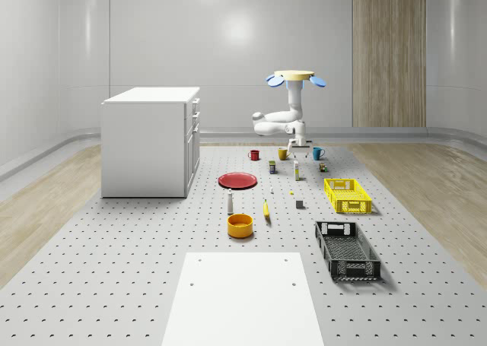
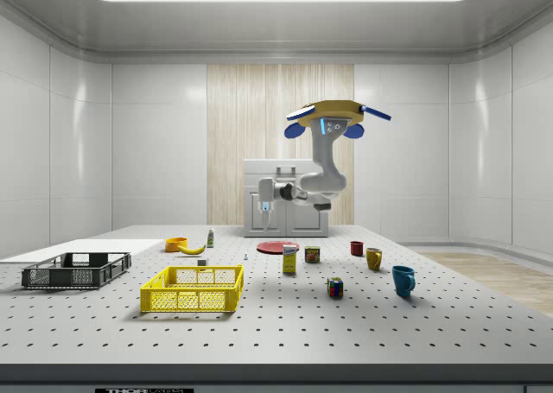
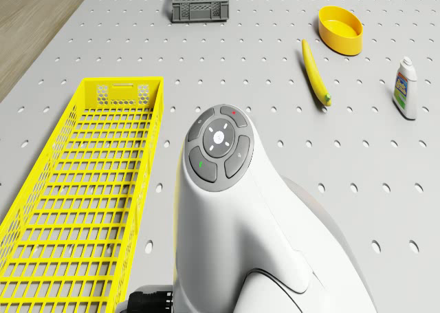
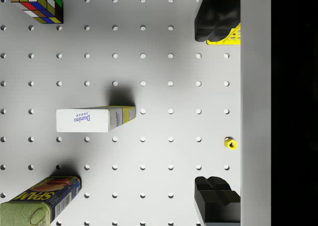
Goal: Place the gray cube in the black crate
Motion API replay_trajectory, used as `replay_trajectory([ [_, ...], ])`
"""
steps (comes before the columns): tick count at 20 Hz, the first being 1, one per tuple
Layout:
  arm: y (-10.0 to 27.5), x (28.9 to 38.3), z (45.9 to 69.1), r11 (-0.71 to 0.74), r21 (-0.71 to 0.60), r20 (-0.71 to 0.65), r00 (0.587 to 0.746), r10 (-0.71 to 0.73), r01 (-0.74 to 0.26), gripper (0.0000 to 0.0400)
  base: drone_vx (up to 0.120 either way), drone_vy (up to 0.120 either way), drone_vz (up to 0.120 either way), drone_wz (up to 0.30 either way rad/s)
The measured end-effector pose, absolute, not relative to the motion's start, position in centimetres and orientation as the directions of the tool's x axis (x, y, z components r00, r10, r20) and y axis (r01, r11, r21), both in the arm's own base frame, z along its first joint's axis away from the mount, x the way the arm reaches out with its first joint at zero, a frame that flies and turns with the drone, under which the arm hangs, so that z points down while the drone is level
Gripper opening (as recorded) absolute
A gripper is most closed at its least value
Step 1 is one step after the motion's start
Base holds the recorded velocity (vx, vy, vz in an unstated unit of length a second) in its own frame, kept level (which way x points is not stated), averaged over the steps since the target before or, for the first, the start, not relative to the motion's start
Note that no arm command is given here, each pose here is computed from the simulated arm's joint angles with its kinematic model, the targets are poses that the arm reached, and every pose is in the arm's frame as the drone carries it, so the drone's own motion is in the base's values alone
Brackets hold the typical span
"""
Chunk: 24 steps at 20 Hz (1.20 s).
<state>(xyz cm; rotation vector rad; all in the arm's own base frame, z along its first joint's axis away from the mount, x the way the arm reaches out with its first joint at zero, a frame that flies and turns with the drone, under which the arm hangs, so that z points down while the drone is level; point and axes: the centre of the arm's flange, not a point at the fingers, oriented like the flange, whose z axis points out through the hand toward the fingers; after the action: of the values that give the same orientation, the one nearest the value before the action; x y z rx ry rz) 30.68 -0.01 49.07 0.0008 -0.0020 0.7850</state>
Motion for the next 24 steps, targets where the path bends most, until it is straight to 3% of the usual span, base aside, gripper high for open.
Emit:
replay_trajectory([
  [5,-0.01,30.68,49.07,0.707,0.000,0.002,0.707,0.707,-0.707,0.0400,0.120,0.000,0.000,0.000],
  [11,-0.01,30.68,49.07,0.707,0.000,0.002,0.707,0.707,-0.707,0.0400,0.120,0.000,-0.120,0.000],
  [17,-0.01,30.68,49.07,0.707,0.000,0.002,0.707,0.707,-0.707,0.0400,0.120,-0.120,-0.120,0.000],
  [24,0.00,30.68,49.07,0.707,0.000,0.002,0.707,0.707,-0.707,0.0400,0.120,-0.080,-0.040,0.000],
])
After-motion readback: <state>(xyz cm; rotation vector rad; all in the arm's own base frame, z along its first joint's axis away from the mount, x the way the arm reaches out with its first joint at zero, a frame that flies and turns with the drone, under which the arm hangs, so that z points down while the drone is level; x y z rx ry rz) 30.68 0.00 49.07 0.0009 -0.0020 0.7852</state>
